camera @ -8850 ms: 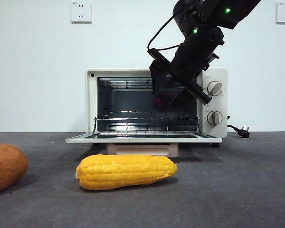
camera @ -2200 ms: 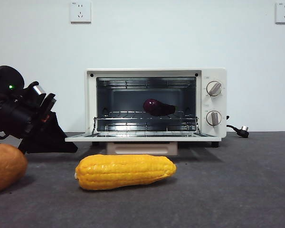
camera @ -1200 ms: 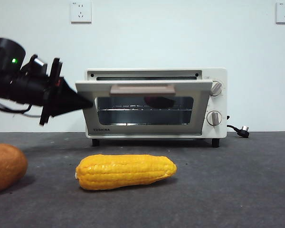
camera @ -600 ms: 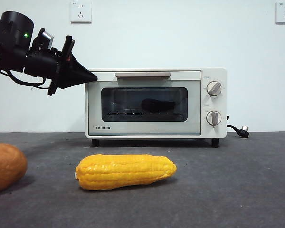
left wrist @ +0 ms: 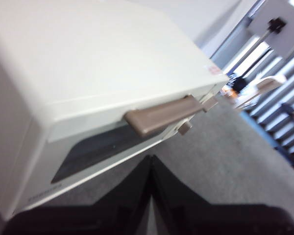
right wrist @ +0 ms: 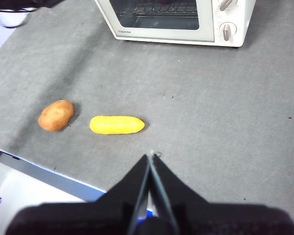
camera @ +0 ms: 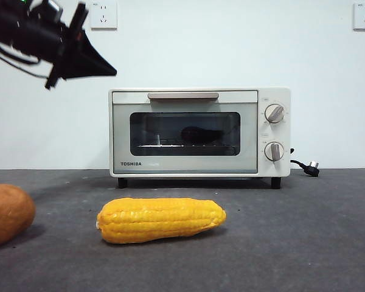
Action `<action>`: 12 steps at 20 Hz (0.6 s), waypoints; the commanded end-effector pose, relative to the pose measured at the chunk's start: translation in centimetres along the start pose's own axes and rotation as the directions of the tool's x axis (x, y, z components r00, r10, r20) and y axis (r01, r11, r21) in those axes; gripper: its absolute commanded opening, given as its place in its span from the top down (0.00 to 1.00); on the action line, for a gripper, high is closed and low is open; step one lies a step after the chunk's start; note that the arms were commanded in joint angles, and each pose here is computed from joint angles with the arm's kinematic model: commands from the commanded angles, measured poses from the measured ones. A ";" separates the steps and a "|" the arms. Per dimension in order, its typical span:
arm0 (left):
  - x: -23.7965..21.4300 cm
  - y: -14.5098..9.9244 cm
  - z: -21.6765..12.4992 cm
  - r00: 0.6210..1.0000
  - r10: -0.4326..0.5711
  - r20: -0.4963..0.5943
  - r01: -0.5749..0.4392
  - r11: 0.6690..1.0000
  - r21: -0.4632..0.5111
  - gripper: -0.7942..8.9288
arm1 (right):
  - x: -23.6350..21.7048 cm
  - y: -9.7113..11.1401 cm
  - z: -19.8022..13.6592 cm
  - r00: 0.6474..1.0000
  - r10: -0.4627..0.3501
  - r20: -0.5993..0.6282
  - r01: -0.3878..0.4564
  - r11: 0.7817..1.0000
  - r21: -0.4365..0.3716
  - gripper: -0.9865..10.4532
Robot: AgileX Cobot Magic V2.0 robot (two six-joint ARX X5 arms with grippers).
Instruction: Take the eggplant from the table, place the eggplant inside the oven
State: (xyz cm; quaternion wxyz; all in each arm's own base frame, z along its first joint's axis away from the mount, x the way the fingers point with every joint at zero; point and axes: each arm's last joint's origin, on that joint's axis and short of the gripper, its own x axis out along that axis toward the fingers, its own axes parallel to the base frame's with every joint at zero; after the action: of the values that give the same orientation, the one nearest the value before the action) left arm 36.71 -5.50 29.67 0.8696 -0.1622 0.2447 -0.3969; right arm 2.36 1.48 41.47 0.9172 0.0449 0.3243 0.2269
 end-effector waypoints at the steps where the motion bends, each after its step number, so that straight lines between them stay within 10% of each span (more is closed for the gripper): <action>1: -1.7 -2.7 0.5 0.998 0.069 -0.006 -0.068 0.993 0.100 0.92 | -0.1 -0.1 -0.2 0.999 -0.028 -0.016 0.028 1.000 0.000 0.92; 5: -5.5 -8.2 1.1 0.961 0.275 0.034 -0.277 0.949 0.154 0.92 | -0.1 -0.2 -0.2 0.999 -0.048 -0.011 0.048 0.999 0.000 0.92; 12: -12.6 -16.3 -0.1 0.933 0.343 0.108 -0.359 0.904 0.231 0.92 | -0.1 -0.2 -0.2 0.999 -0.052 -0.010 0.052 0.999 0.000 0.92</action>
State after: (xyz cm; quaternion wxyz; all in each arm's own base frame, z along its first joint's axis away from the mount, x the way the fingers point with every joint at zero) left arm 19.41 -6.06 41.17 0.9476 -0.0255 0.1920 -0.2541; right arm 2.44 1.37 41.46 0.9240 0.0385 0.3204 0.2051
